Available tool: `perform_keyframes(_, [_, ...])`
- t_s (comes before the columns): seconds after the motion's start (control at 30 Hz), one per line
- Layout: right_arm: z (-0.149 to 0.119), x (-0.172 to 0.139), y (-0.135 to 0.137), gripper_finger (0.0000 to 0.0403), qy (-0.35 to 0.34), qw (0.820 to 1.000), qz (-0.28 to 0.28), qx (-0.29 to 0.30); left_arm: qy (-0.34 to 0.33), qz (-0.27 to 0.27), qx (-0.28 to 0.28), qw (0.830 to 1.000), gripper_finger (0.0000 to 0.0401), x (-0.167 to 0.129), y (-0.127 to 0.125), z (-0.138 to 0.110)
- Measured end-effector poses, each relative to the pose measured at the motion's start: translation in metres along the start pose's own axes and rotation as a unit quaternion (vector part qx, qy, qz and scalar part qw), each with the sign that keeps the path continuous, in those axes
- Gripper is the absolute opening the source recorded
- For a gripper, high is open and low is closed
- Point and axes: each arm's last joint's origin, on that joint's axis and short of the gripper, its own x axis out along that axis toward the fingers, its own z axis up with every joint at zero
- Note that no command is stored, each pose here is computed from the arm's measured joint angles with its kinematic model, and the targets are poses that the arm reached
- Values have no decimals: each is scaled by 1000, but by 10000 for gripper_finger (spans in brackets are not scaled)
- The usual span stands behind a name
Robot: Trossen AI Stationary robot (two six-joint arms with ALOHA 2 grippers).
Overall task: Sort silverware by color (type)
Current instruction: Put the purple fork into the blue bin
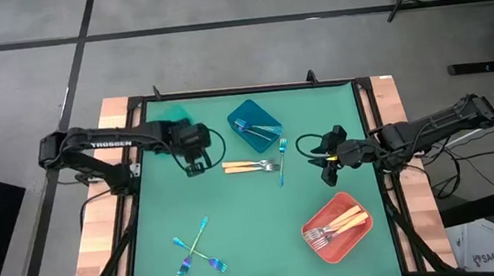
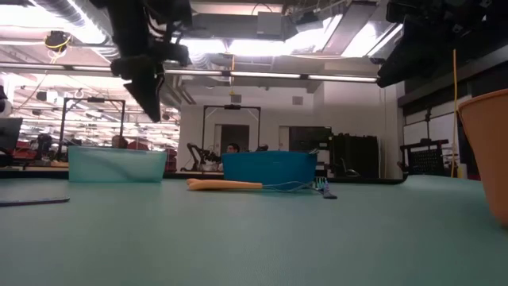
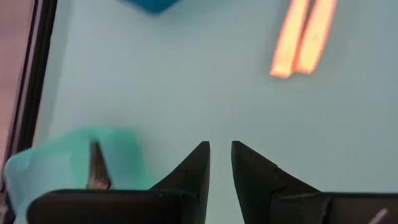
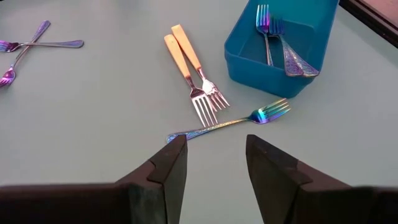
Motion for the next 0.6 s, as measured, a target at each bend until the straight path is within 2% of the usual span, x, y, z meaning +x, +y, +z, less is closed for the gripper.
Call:
perform_keyframes(0.3, [0,0,0,154,0,1000,0,0,-89,-35,3,995,59,-11,-34,12])
perform_keyframes(0.6, [2,3,3,154,-7,1000,4,3,-170,-86,-17,981,59,-26,-67,20])
